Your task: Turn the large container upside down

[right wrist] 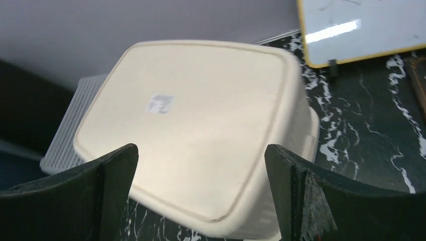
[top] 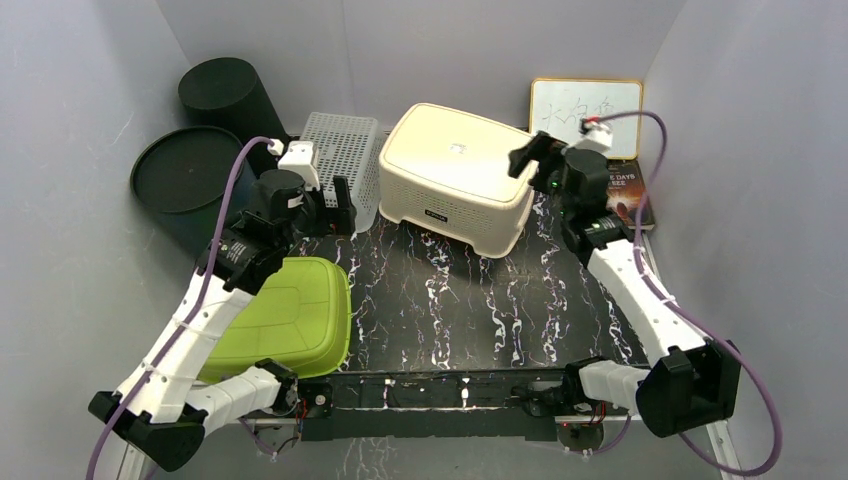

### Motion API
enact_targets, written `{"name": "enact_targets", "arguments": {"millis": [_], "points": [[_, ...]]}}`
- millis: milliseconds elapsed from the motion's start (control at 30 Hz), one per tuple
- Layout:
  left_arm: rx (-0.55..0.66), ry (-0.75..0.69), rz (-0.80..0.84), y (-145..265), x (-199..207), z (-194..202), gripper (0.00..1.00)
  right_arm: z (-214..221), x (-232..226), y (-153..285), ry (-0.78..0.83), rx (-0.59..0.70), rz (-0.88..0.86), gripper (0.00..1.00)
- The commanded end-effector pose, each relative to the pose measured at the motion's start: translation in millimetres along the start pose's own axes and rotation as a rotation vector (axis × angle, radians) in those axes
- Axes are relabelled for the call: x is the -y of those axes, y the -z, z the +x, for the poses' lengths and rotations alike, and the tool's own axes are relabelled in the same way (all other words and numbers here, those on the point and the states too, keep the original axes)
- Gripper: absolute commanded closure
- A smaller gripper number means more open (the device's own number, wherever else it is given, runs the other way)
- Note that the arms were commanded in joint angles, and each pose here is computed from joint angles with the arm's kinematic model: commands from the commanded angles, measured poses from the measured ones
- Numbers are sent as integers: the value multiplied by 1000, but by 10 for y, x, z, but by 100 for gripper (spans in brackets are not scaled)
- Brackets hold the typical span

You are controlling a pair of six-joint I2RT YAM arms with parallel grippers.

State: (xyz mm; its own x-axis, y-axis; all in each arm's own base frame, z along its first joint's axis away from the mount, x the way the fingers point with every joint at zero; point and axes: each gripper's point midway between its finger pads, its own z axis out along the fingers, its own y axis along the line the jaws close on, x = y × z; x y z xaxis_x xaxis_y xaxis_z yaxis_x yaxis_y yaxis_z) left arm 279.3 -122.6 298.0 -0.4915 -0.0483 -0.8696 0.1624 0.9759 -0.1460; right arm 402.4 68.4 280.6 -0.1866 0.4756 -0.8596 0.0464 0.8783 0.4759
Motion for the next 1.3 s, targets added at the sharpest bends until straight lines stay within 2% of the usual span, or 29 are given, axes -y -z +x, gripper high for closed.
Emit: {"name": "enact_targets", "arguments": {"millis": [0,100,200,467,1033,1267], "points": [[56,30,63,-29,147,-150,2,137,-599,95,294,-90,-62,2],[29,24,47,-89,127,-73,2,395,-1094,160,364,-179,-184,2],[5,20,26,-121,76,37,2,636,-1389,233,404,-239,-269,2],[7,38,28,-107,43,170,2,943,-1881,513,503,-246,-411,2],[3,35,38,-135,75,145,2,969,-1908,651,557,-218,-407,2],[4,31,41,-144,89,125,2,1039,-1788,596,598,-238,-338,2]]}}
